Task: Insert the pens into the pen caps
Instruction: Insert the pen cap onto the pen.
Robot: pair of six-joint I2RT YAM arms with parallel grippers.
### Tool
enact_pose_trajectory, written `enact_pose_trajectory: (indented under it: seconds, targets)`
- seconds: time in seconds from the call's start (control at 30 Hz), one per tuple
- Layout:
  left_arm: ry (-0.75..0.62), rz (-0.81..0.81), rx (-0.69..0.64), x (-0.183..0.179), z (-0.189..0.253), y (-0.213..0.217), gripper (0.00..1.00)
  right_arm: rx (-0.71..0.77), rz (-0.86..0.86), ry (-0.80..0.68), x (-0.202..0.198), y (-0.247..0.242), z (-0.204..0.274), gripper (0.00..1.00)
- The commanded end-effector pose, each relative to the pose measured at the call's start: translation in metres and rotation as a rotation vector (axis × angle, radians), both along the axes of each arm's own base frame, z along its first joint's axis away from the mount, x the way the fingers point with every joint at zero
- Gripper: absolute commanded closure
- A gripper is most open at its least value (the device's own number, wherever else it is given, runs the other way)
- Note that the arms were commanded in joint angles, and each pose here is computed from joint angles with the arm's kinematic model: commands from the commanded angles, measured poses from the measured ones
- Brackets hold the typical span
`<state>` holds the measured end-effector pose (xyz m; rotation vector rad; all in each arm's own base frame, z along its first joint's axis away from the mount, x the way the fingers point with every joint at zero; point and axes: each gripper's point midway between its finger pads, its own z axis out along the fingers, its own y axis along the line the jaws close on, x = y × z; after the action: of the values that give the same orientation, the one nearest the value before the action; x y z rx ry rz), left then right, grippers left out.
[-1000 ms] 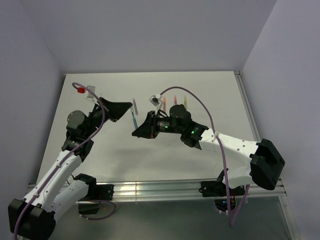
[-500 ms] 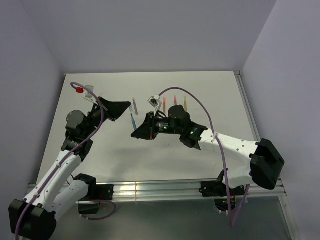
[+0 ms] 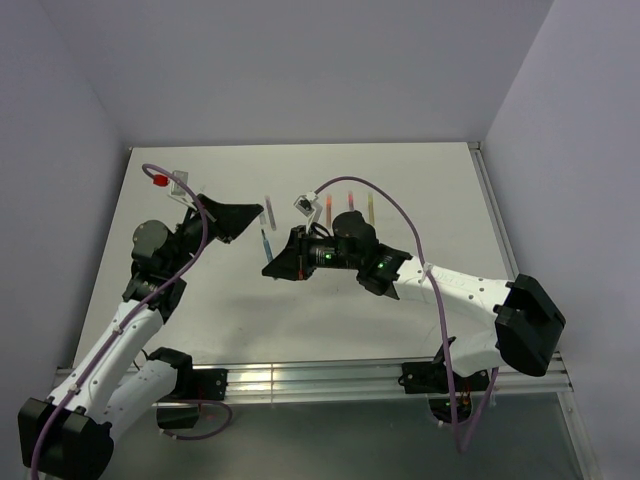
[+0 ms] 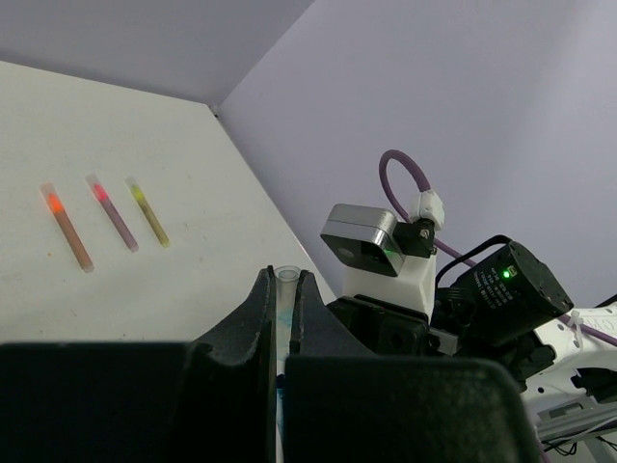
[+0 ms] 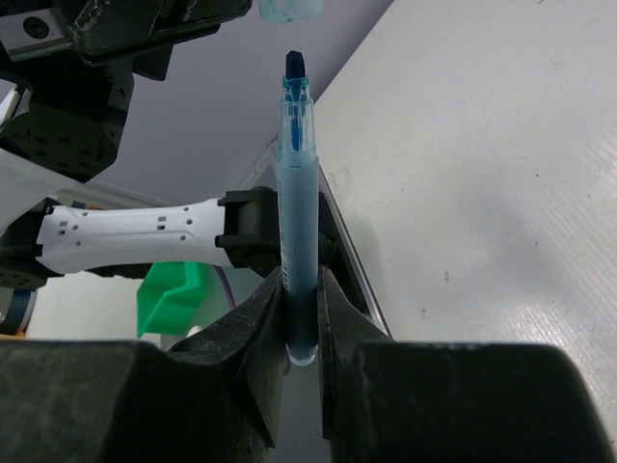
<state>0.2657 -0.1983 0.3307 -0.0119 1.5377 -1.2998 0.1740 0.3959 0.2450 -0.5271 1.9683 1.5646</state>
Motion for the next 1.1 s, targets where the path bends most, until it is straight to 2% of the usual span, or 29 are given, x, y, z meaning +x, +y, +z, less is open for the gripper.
enact_pose_trajectory:
  seconds: [0.0,1.07]
  targets:
    - [-0.048,-0.021,-0.018,-0.004,0.009,-0.001,1.00,0.056,-0.011,-0.059,0.005,0.007,0.029,1.00]
    - [-0.026,-0.047,-0.007,-0.003,0.001,-0.005,1.00,0.061,-0.099,-0.093,0.020,-0.013,0.041,1.00]
